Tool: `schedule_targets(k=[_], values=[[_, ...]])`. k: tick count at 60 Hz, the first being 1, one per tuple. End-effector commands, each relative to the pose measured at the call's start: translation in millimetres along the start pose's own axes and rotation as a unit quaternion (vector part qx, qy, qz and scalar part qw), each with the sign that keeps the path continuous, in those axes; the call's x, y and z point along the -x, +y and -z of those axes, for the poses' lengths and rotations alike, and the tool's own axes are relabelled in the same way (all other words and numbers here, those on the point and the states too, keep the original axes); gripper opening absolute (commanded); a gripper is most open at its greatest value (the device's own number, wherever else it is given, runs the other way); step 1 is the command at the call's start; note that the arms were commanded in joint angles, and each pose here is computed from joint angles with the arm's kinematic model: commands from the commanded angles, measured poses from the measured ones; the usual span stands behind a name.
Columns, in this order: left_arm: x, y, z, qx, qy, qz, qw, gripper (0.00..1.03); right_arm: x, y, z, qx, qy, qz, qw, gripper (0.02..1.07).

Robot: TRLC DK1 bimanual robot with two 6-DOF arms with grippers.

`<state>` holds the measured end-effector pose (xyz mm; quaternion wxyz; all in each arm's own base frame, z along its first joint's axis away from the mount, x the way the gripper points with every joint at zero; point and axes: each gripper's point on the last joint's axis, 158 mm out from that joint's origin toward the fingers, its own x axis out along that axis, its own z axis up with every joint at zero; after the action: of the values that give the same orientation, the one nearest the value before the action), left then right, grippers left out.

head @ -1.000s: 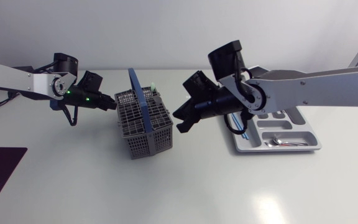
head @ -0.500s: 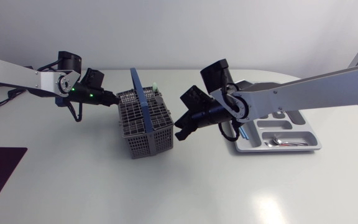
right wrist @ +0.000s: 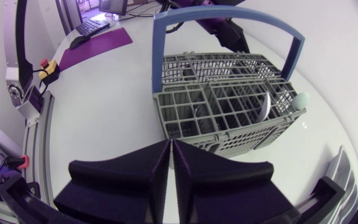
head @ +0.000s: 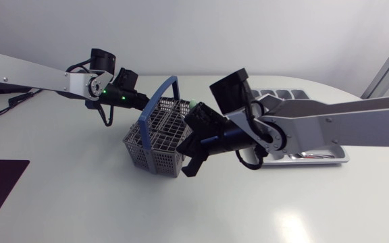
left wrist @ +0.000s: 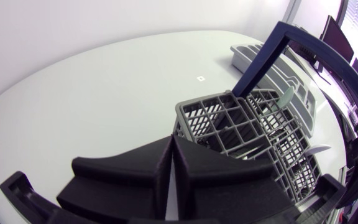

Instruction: Unload the cutlery basket into the drawer organizer.

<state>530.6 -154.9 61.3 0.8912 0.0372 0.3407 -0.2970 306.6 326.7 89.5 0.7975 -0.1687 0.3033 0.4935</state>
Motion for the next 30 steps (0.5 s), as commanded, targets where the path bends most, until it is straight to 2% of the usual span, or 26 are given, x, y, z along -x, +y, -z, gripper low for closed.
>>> schedule_targets(k=[1, 14, 30], values=[[4, 13, -7, 0.015, -0.008, -0.009, 1.000, 0.06, 14, -20, 8, -0.026, 0.001, 0.022, 0.999, 0.13], [73, 16, 7, -0.007, -0.012, -0.037, 0.999, 0.06, 22, -88, 14, -0.057, -0.013, 0.063, 0.996, 0.13], [125, -31, 28, -0.050, -0.014, -0.027, 0.998, 0.06, -1, -146, 10, -0.083, -0.021, 0.085, 0.993, 0.13]])
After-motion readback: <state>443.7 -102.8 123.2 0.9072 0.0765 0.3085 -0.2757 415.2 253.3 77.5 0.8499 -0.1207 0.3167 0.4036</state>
